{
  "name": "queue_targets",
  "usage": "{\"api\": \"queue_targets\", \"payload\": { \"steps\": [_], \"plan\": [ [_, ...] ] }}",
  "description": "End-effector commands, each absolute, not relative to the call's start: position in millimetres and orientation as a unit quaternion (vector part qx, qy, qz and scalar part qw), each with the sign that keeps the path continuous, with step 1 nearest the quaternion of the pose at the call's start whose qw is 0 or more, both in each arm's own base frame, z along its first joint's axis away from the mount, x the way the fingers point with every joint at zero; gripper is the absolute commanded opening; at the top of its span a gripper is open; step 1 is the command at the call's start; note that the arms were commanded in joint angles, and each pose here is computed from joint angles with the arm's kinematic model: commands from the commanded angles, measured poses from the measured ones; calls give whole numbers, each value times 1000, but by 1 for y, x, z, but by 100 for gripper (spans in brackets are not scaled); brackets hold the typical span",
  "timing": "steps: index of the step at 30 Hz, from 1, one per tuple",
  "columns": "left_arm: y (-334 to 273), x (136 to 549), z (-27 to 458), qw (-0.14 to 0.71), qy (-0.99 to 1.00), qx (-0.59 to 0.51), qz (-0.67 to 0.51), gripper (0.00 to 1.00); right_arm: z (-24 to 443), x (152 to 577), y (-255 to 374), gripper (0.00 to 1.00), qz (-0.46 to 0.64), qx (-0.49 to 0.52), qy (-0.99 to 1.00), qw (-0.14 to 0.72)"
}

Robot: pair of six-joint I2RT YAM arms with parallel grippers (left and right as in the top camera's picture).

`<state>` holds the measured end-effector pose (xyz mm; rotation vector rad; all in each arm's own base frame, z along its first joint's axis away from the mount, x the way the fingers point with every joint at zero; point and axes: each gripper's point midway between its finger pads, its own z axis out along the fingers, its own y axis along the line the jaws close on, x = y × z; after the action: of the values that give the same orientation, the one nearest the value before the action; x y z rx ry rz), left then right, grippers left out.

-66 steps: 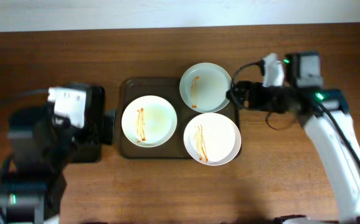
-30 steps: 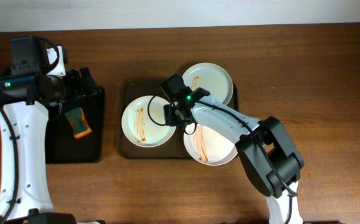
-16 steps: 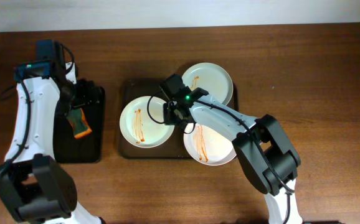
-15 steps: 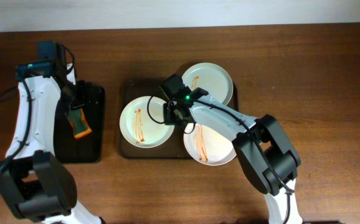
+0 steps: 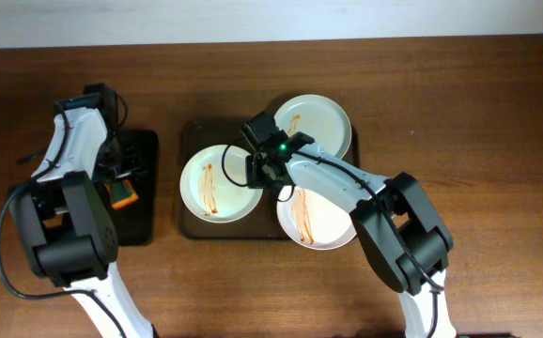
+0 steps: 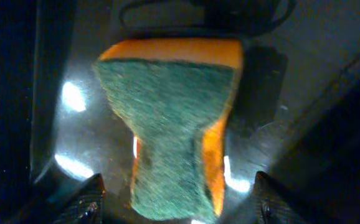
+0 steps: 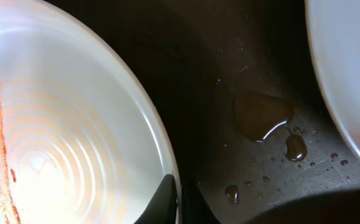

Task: Clean dirty plates on tray and stack at the side
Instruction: 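Reach left gripper to the sponge and right gripper to the left plate, then grasp the green-orange sponge with the left gripper and lift it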

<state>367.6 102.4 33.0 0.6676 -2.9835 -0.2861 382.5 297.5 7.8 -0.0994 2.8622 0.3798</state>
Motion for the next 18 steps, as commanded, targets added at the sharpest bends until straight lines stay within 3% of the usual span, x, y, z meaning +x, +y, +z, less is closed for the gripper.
{"api": "queue_targets", "payload": {
  "steps": [1,3,6,12,14,16,18],
  "plan": [
    [116,368,27,36,-966,238,-98,64,-13,378,293,4,109,-32,987,110],
    [112,370,25,33,-970,224,-86,56,-13,378,293,4,109,-32,987,110],
    [112,367,19,37,-970,222,-87,56,-13,378,293,4,109,-32,987,110],
    [114,364,9,34,-970,226,-86,43,-13,378,293,4,109,-32,987,110],
    [114,364,7,33,-970,226,-86,17,-13,378,293,4,109,-32,987,110],
    [114,364,7,33,-970,226,-87,5,-13,378,293,4,108,-32,987,110],
    [114,364,7,33,-970,226,-87,2,-13,378,293,5,108,-32,987,110]
  ]
}}
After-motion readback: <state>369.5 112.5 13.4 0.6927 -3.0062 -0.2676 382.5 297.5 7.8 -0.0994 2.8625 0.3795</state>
